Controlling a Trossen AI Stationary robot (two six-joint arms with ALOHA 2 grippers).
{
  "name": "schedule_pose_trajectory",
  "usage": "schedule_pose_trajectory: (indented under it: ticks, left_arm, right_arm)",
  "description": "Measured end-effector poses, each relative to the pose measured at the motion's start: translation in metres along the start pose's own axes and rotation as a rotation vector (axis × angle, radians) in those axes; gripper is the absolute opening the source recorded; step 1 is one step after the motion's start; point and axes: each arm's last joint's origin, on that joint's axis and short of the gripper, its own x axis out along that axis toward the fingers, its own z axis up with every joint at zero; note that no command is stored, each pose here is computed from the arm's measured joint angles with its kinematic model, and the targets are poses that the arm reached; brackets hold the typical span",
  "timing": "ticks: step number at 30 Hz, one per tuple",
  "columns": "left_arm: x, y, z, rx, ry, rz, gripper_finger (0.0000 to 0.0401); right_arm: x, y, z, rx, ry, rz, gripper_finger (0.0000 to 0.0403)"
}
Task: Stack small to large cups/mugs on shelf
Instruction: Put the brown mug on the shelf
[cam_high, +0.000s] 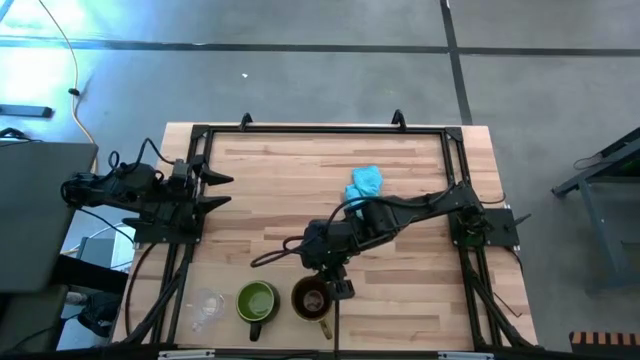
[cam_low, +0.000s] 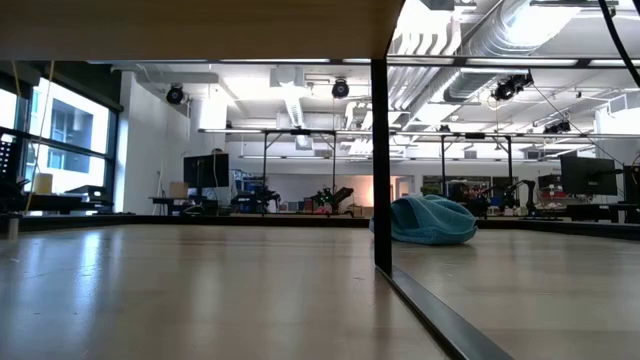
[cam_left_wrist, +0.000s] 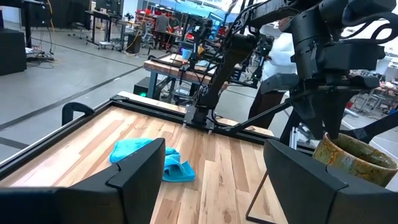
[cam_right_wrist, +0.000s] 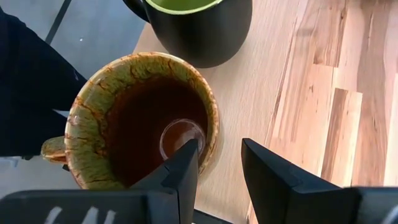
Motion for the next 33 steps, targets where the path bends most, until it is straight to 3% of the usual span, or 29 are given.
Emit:
schedule_pose_trajectory:
  ticks: [14, 24, 33]
  left_arm:
    - [0.0, 0.0, -0.001, 0.003, 0.006, 0.001, 0.0262]
    - [0.0, 0.0, -0.001, 0.004, 0.007, 0.001, 0.0262]
    - [0.0, 0.0, -0.001, 0.004, 0.007, 0.001, 0.0262]
  right_arm:
    - [0.014, -0.002, -0.002, 0.035, 0.038, 0.002, 0.0113]
    - [0.014, -0.002, -0.002, 0.064, 0.039, 0.012, 0.0072]
    - [0.014, -0.001, -0.003, 0.121, 0.05, 0.017, 0.0069]
